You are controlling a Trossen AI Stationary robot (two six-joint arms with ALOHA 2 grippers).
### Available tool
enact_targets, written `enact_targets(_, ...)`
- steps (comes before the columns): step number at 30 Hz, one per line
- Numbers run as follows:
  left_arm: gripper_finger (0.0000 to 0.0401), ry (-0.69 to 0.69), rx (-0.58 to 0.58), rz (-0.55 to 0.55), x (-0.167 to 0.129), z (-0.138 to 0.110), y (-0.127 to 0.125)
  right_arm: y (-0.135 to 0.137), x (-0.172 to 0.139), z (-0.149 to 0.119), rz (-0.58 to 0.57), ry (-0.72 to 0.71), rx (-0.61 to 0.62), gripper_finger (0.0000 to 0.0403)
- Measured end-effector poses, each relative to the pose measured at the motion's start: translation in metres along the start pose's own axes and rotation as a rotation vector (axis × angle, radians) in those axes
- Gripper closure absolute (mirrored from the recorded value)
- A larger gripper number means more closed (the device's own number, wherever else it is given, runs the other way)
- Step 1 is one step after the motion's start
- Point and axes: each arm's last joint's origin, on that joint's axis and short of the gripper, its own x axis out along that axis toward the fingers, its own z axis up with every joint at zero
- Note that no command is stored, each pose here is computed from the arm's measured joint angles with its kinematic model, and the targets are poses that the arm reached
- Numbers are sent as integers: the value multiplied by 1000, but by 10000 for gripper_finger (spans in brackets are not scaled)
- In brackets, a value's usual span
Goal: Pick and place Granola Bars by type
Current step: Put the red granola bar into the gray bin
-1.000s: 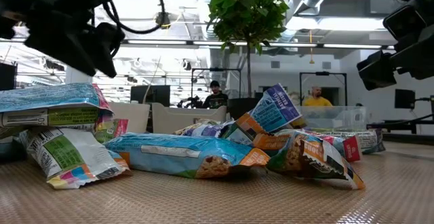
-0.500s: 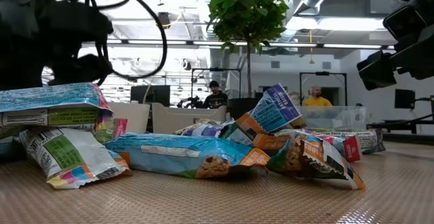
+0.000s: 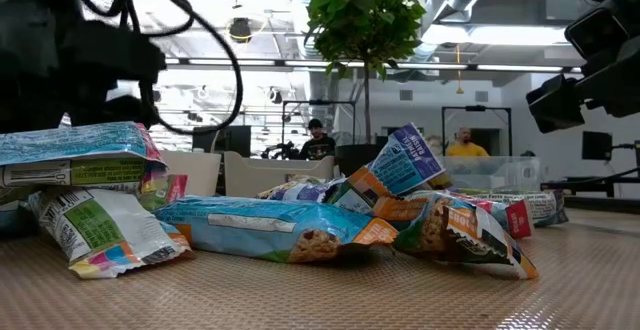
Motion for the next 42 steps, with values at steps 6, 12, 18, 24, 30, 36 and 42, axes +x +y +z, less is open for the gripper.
enact_targets(6,221,18,-15,1,4,-6,2,0,0,0,0,0,0,182)
enact_targets(12,276,20,-25,3,4,-5,4,0,0,0,0,0,0,182)
enact_targets(18,342,6,-15,1,5,-2,8,0,0,0,0,0,0,182)
enact_targets(24,353,-108,-14,0,4,12,16,0,0,0,0,0,0,182)
enact_targets(30,351,-376,-24,146,-9,38,39,0,0,0,0,1,0,182)
enact_targets(36,353,-634,-112,367,-35,59,73,0,0,0,0,0,0,182)
enact_targets(42,353,-794,-230,609,-65,67,111,0,0,0,0,0,0,182)
